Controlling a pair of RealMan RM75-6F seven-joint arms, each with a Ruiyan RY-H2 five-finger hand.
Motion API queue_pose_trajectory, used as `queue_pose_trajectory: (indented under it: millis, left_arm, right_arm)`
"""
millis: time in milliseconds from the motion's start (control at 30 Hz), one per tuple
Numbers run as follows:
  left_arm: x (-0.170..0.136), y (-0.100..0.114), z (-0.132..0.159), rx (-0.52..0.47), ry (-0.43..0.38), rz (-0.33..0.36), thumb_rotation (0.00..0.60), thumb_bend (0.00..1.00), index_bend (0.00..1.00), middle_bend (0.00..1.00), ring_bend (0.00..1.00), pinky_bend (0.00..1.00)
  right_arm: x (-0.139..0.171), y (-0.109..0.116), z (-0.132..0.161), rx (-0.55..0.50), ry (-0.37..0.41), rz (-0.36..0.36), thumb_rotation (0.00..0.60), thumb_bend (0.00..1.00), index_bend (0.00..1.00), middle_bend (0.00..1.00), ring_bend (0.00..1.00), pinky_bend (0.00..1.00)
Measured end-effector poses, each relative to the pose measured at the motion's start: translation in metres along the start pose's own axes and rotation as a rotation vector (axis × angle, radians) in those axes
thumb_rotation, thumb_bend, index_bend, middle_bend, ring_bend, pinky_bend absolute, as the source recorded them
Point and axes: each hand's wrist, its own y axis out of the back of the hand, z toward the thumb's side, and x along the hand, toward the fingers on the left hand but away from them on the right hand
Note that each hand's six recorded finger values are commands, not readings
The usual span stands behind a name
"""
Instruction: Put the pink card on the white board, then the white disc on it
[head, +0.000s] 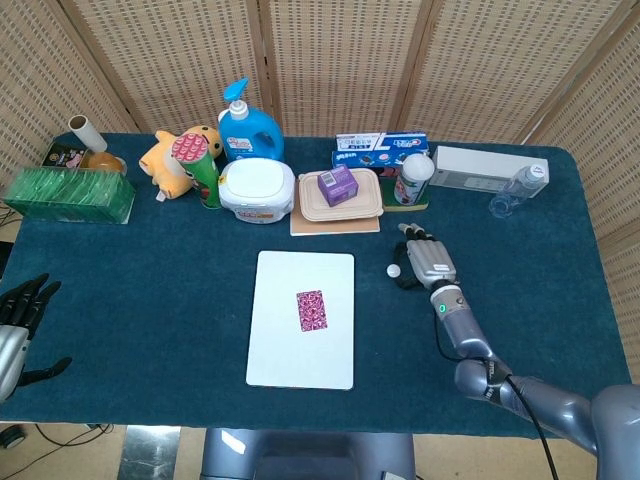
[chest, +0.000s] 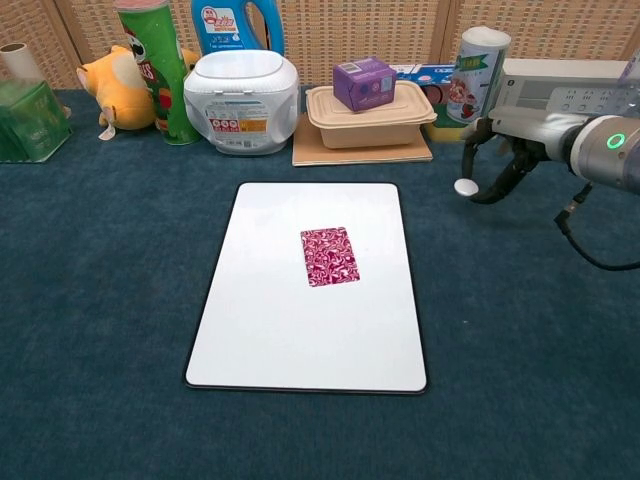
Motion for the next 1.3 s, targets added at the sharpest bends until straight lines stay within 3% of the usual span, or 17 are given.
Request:
queue_pose_trajectory:
  millis: [367, 533, 833, 1033, 1133, 1300]
  left_arm:
    - [-0.003, 0.001, 0.001, -0.007, -0.014, 0.0, 0.6, 0.08, 0.0, 0.0, 0.0, 0.07]
    - [-0.004, 0.001, -0.001, -0.011, -0.02, 0.0, 0.6, 0.08, 0.0, 0.0, 0.0, 0.07]
    - [-0.004, 0.005, -0.005, -0.028, -0.028, 0.003, 0.6, 0.08, 0.0, 0.0, 0.0, 0.07]
    - [-0.005, 0.007, -0.006, -0.036, -0.032, 0.004, 0.6, 0.08, 0.0, 0.0, 0.0, 0.07]
    - [-0.004, 0.007, -0.007, -0.038, -0.032, 0.005, 0.6, 0.08, 0.0, 0.0, 0.0, 0.07]
    - [-0.005, 0.007, -0.007, -0.038, -0.035, 0.006, 0.6, 0.08, 0.0, 0.0, 0.0, 0.07]
  right_arm:
    - [0.028, -0.006, 0.072, -0.017, 0.137, 0.04, 0.6, 0.38, 0.5, 0.09, 0.0, 0.16]
    - [0.033, -0.025, 0.108, -0.021, 0.187, 0.077, 0.6, 0.38, 0.5, 0.09, 0.0, 0.16]
    - [0.033, -0.064, 0.142, -0.016, 0.196, 0.154, 0.6, 0.38, 0.5, 0.09, 0.0, 0.16]
    - [0.029, -0.068, 0.149, -0.015, 0.189, 0.154, 0.6, 0.38, 0.49, 0.08, 0.0, 0.16]
    - [0.027, -0.069, 0.149, -0.019, 0.182, 0.158, 0.6, 0.38, 0.42, 0.07, 0.0, 0.16]
    - [0.028, -0.069, 0.15, -0.06, 0.177, 0.183, 0.6, 0.34, 0.2, 0.05, 0.0, 0.16]
